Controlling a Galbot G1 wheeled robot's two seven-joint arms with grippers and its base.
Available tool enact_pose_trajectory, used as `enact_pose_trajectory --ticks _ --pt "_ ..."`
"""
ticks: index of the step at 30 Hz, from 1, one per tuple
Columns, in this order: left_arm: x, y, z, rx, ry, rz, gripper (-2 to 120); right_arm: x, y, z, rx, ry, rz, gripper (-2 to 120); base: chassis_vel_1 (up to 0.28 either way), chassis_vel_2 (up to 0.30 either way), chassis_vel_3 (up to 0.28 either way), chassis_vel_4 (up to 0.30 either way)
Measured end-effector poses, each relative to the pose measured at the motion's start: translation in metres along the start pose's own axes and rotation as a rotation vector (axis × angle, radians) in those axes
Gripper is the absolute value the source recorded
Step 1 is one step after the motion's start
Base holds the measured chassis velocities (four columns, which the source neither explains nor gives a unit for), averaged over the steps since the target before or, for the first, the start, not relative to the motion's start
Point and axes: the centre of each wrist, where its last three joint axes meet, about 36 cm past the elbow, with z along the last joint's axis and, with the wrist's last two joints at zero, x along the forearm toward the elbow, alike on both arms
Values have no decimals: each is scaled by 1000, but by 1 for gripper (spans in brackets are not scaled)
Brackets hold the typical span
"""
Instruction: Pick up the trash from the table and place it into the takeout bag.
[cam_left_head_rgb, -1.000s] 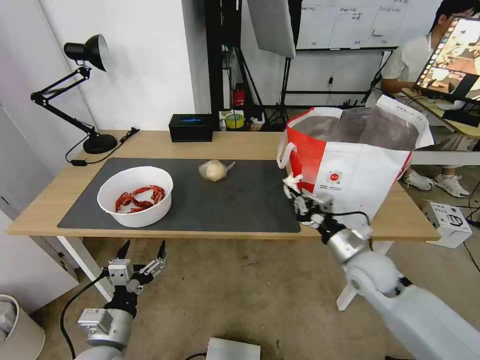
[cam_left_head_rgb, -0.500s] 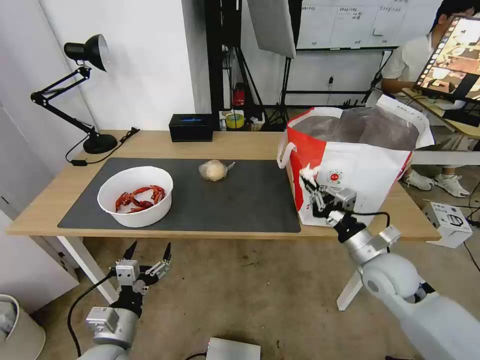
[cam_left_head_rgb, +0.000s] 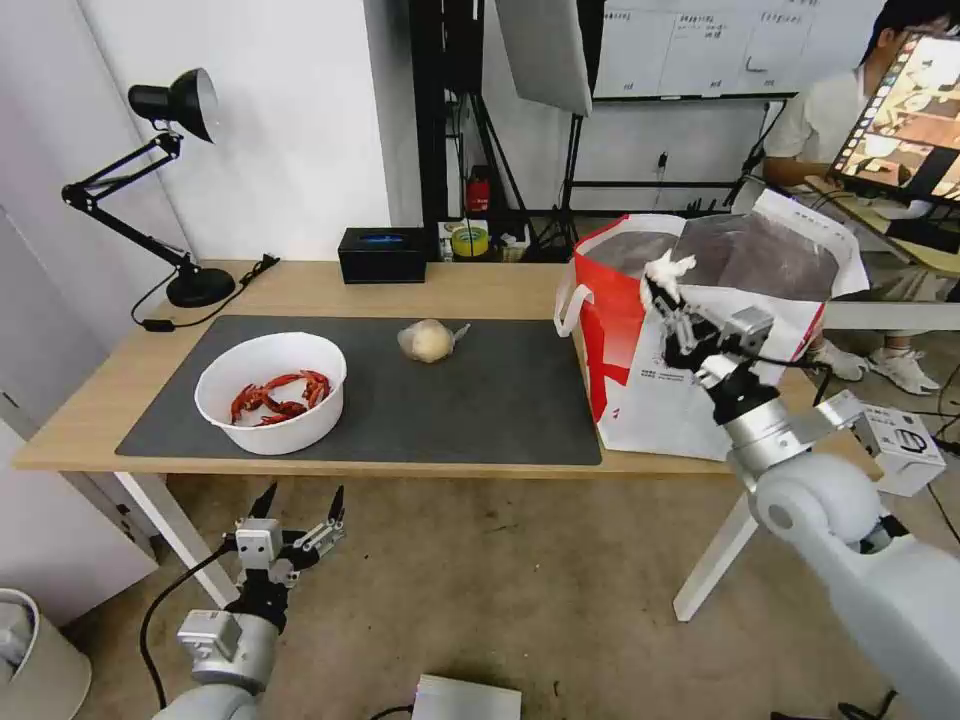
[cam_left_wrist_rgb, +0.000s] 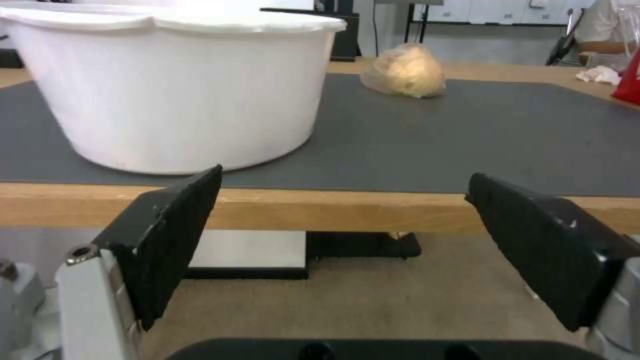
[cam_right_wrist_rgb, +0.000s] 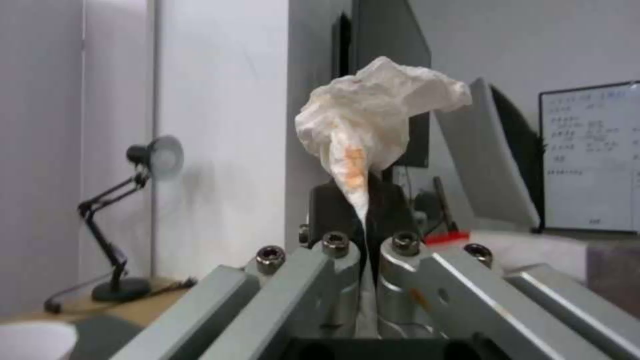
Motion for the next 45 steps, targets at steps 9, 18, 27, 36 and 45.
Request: enact_pose_trajectory --ticks 9,18,27,36,45 --pt "1 -2 0 1 4 1 100 -20 -19 -29 -7 -53 93 0 0 0 0 0" --pt "-1 -3 0 6 -1 0 100 -48 -49 -80 7 102 255 0 0 0 0 0" --pt "-4 -12 3 17 -10 -6 100 -70 -65 -134 -15 323 295 0 0 0 0 0" --pt "-6 -14 3 17 -13 -5 100 -86 -66 -166 -84 513 342 0 0 0 0 0" --pt "-6 -14 4 21 -17 -8 100 -93 -70 -175 -110 671 377 0 0 0 0 0"
